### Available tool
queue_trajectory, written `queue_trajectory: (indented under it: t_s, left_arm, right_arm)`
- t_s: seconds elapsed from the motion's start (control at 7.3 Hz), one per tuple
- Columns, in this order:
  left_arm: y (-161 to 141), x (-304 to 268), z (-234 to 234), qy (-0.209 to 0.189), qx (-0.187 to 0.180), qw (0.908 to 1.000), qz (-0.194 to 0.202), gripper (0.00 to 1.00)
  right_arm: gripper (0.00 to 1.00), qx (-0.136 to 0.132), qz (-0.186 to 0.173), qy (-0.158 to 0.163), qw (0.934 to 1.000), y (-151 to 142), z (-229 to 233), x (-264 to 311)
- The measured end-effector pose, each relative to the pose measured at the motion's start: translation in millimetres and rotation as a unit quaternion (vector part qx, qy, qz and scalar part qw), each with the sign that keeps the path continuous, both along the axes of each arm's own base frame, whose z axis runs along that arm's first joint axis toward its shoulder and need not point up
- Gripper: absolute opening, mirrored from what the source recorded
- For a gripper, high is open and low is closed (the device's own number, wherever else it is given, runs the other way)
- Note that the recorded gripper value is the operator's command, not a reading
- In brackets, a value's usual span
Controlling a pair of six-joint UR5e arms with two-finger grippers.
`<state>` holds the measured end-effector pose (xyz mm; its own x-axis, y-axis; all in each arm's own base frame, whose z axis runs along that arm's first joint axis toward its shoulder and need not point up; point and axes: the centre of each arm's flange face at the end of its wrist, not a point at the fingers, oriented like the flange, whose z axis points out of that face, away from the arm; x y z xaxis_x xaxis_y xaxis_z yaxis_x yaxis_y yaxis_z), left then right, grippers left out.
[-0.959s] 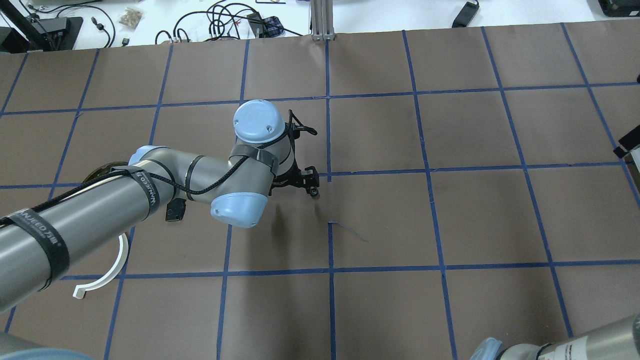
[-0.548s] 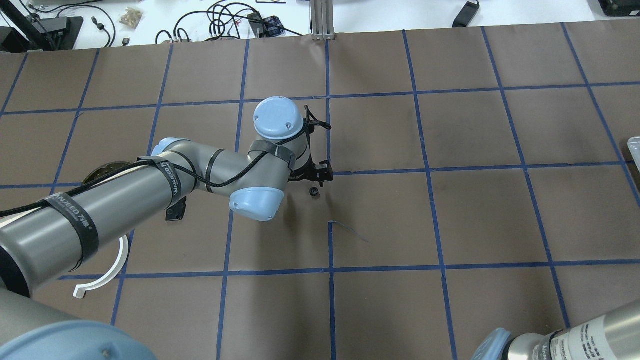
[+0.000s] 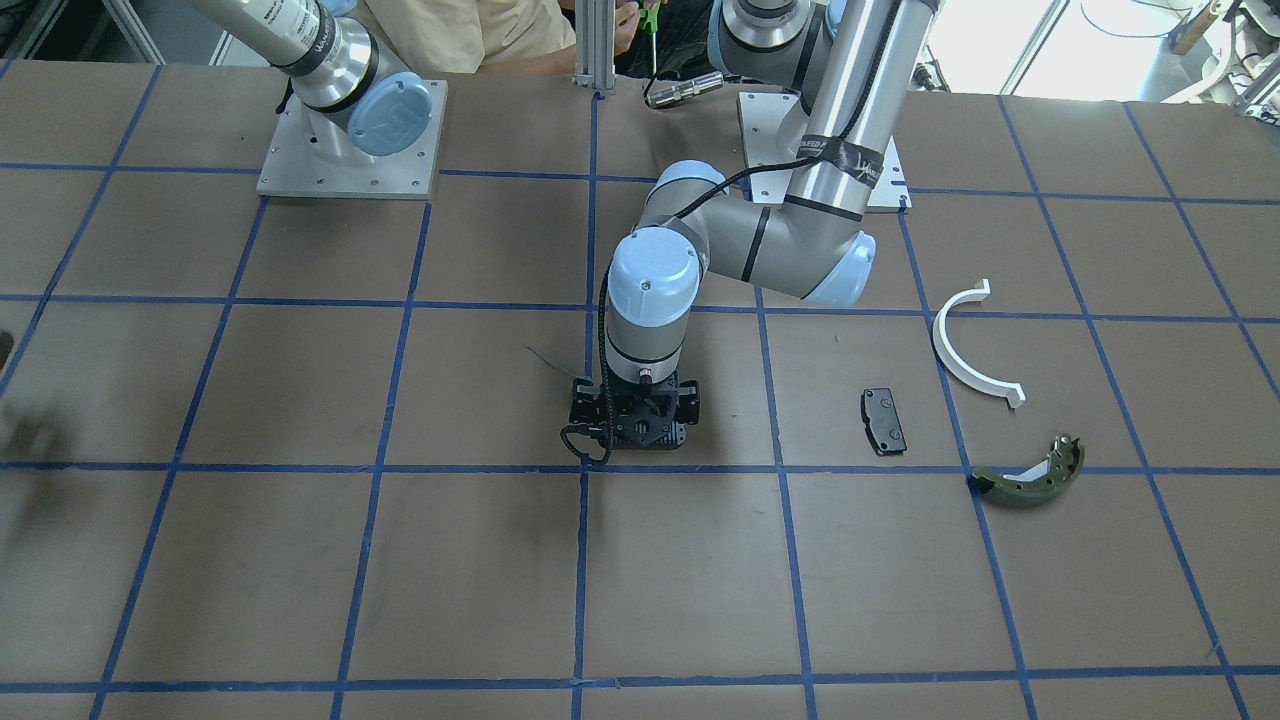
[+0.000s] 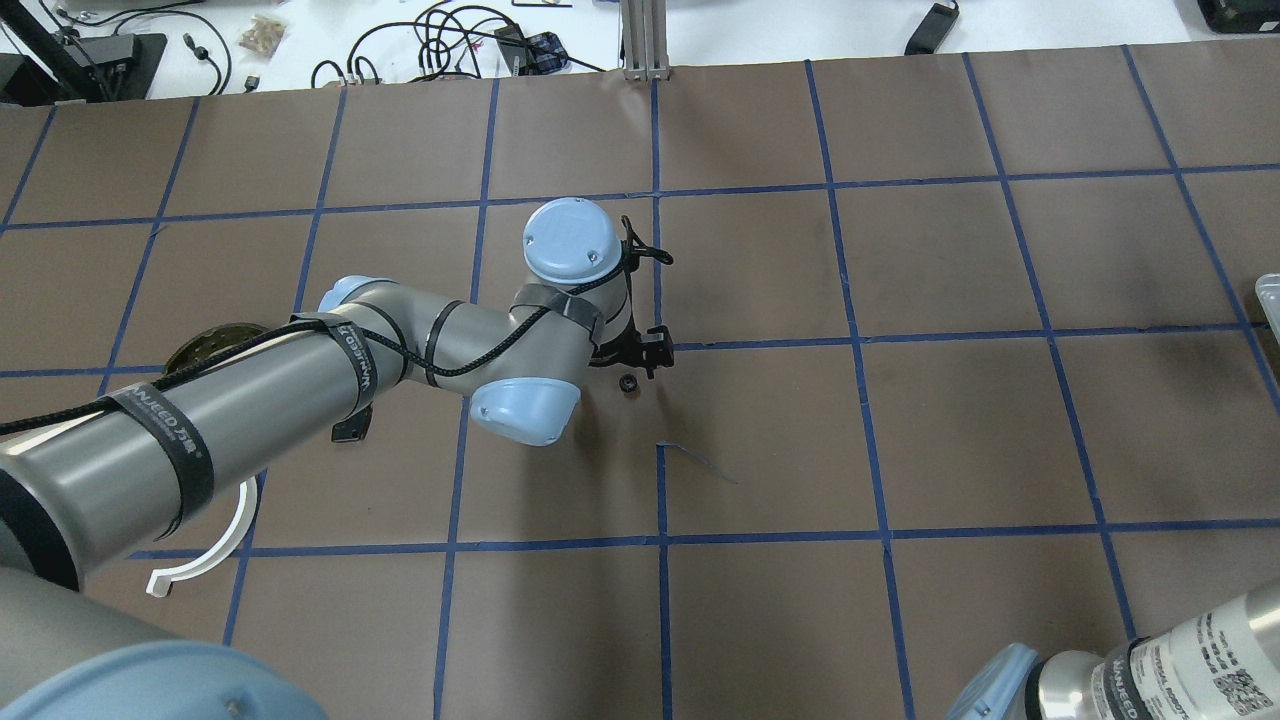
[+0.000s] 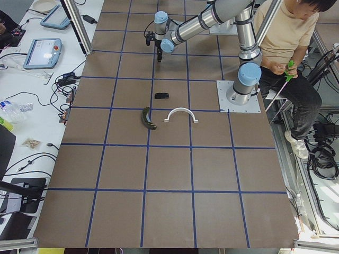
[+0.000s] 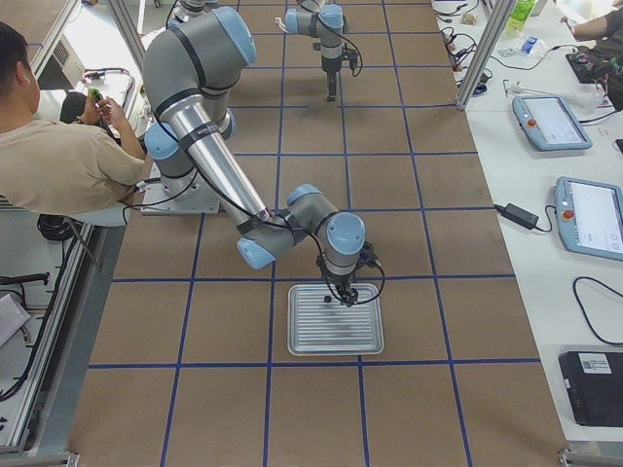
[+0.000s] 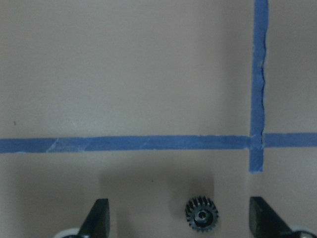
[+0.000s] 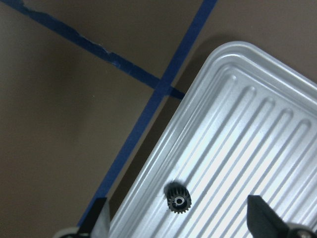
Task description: Place bearing gear from tray to pile
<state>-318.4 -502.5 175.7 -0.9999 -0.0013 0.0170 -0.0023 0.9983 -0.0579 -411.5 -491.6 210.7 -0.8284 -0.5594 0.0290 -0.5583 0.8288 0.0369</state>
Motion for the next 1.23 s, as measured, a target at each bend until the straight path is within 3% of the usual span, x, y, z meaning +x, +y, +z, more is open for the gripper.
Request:
queue_trajectory:
  t_s: [0.41, 0.55, 0.69, 0.96, 1.23]
  left_arm:
    - [3.6, -6.4, -5.7, -0.004, 0.002, 1.0, -0.006, 0.44]
    - [5.2, -9.9, -7.8, -0.005, 0.002, 0.9999, -0.009, 0.16]
    - [6.5, -12.5, -8.8, -0.005, 0.002, 0.9999, -0.012, 0.0]
    - [7.7, -14.7, -9.6, -0.005, 0.002, 0.9999, -0.014, 0.0]
    - [7.6, -14.7, -3.6, -0.004, -0.002, 0.9999, -0.015, 0.0]
  right_arm:
    - [0.74, 0.008, 0.018, -0.009, 0.9998, 4.3, -20.8, -11.4]
    - [0.65, 0.009, 0.024, -0.011, 0.9996, 4.4, -23.6, -11.9]
    - [0.65, 0.01, 0.026, -0.012, 0.9996, 4.5, -24.8, -12.2]
    - [0.62, 0.011, 0.026, -0.013, 0.9995, 4.7, -26.6, -12.0]
    - [0.46, 0.012, 0.025, -0.015, 0.9995, 4.9, -30.1, -11.6]
